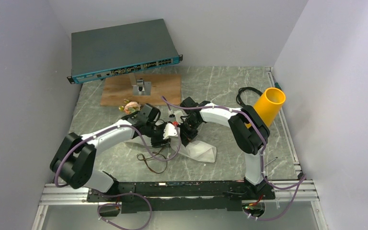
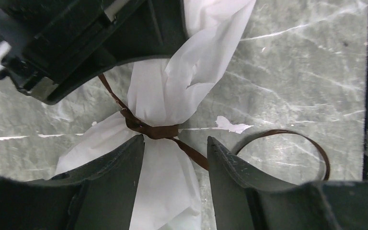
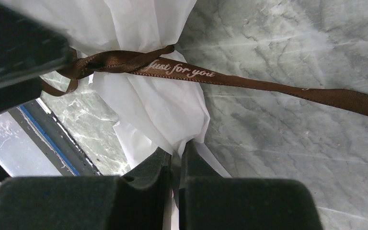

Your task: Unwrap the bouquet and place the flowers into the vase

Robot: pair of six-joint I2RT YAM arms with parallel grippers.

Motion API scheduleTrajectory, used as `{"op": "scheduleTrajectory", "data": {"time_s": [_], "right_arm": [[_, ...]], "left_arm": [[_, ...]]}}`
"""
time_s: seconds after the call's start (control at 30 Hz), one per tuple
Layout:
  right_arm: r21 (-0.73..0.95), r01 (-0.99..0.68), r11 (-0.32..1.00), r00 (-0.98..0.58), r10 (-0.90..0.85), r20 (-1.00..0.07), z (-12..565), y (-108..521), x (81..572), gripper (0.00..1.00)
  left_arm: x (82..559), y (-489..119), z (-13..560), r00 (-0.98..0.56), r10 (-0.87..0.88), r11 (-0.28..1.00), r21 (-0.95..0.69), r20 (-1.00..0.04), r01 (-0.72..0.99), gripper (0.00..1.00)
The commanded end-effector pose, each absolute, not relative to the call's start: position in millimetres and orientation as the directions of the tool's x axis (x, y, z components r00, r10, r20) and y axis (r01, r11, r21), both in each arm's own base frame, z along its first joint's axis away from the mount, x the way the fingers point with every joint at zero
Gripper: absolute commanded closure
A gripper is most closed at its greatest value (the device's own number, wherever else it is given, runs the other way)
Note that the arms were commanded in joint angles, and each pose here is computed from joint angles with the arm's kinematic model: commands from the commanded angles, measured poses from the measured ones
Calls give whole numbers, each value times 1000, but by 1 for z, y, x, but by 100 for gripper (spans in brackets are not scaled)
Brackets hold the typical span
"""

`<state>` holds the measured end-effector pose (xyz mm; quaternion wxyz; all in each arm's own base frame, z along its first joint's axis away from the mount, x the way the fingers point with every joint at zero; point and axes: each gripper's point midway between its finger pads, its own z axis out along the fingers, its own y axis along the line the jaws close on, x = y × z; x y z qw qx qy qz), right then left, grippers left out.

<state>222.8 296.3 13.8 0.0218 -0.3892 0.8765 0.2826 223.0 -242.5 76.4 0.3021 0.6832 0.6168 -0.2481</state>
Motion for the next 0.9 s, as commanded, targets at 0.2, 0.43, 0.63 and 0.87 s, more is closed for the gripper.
{"op": "scheduleTrajectory", "data": {"time_s": [0.2, 0.43, 0.63, 0.87], "right_arm": [[362, -686, 631, -710, -691, -140, -35, 263, 222, 100], [362, -685, 633, -711, -689, -140, -36, 264, 223, 100], [359, -687, 633, -709, -691, -140, -36, 263, 223, 100], [353, -684, 638, -713, -687, -139, -37, 262, 224, 100]], "left_arm": [[256, -259, 75, 91, 689, 18, 143, -719, 990, 52], [258, -268, 79, -44, 660, 118, 46, -750, 992, 50], [261, -269, 80, -114, 647, 182, 8, -754, 983, 85], [234, -257, 98, 29, 631, 70, 94, -775, 993, 100]]}}
